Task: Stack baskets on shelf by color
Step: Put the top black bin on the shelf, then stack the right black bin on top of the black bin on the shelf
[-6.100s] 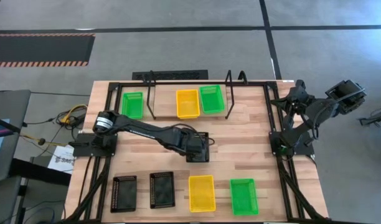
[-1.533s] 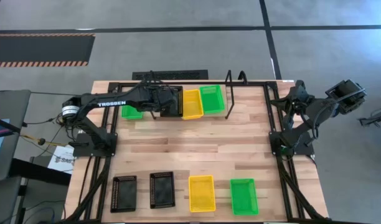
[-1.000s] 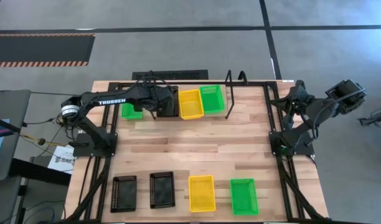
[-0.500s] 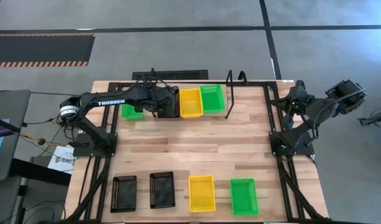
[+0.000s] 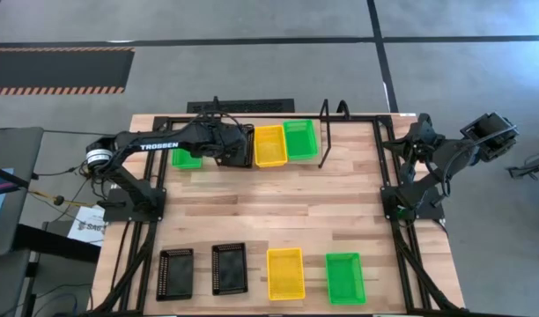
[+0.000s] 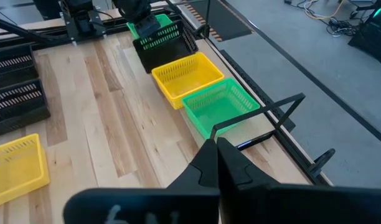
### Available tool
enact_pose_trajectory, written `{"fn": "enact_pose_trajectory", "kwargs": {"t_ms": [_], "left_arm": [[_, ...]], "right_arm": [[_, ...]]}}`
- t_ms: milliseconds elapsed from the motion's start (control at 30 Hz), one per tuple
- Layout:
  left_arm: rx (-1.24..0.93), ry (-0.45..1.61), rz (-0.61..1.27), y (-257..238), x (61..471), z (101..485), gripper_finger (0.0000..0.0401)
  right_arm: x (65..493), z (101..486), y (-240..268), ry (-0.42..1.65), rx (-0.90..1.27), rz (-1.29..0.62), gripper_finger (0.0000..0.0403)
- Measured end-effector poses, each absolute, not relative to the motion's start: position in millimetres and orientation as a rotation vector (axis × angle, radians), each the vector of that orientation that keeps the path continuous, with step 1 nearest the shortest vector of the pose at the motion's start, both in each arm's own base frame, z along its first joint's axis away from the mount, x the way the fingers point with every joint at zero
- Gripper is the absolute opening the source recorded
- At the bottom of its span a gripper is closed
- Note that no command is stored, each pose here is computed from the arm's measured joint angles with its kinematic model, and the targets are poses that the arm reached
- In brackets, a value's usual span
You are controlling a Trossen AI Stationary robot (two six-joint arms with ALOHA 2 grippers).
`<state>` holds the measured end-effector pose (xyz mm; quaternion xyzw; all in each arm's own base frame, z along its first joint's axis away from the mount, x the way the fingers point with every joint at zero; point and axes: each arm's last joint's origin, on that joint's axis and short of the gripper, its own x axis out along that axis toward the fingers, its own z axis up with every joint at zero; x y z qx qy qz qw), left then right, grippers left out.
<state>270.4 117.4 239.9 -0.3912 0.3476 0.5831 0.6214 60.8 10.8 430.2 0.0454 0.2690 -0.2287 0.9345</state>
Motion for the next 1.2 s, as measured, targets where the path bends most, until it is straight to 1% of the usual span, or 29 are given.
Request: {"fn": "enact_pose_trajectory", "kwargs": {"t_ms": [200, 367, 533, 633, 800, 933, 1000, 1200], "left_arm": [[-0.816, 0.775, 1.351, 120.9, 272.9, 246.9, 0.0083], [-0.744, 0.767, 1.294, 126.6, 278.7, 266.0, 0.012], [-0.773, 0.808, 1.215, 127.3, 279.9, 291.6, 0.0138], [-0.801, 0.921, 1.159, 115.3, 276.0, 305.7, 0.0137], [-0.78, 1.126, 1.107, 64.9, 270.7, 321.6, 0.0125], [-0.785, 1.188, 1.101, 7.8, 268.3, 322.4, 0.0121], [-0.816, 1.172, 1.109, -22.3, 265.9, 322.2, 0.0121], [-0.985, 1.002, 1.173, -96.9, 250.0, 321.6, 0.0121]], "right_arm": [[61.1, 430.5, 11.0, 0.546, 0.097, -0.467, 0.0003], [61.2, 430.6, 11.0, 0.542, 0.107, -0.469, 0.0003], [61.2, 430.6, 11.0, 0.54, 0.118, -0.472, 0.0003], [61.2, 430.6, 11.0, 0.539, 0.119, -0.472, 0.0003], [61.2, 430.6, 11.0, 0.539, 0.119, -0.472, 0.0003], [61.2, 430.6, 11.0, 0.539, 0.118, -0.472, 0.0003], [61.2, 430.6, 11.0, 0.54, 0.118, -0.472, 0.0003], [61.2, 430.7, 11.0, 0.539, 0.115, -0.473, 0.0003]]}}
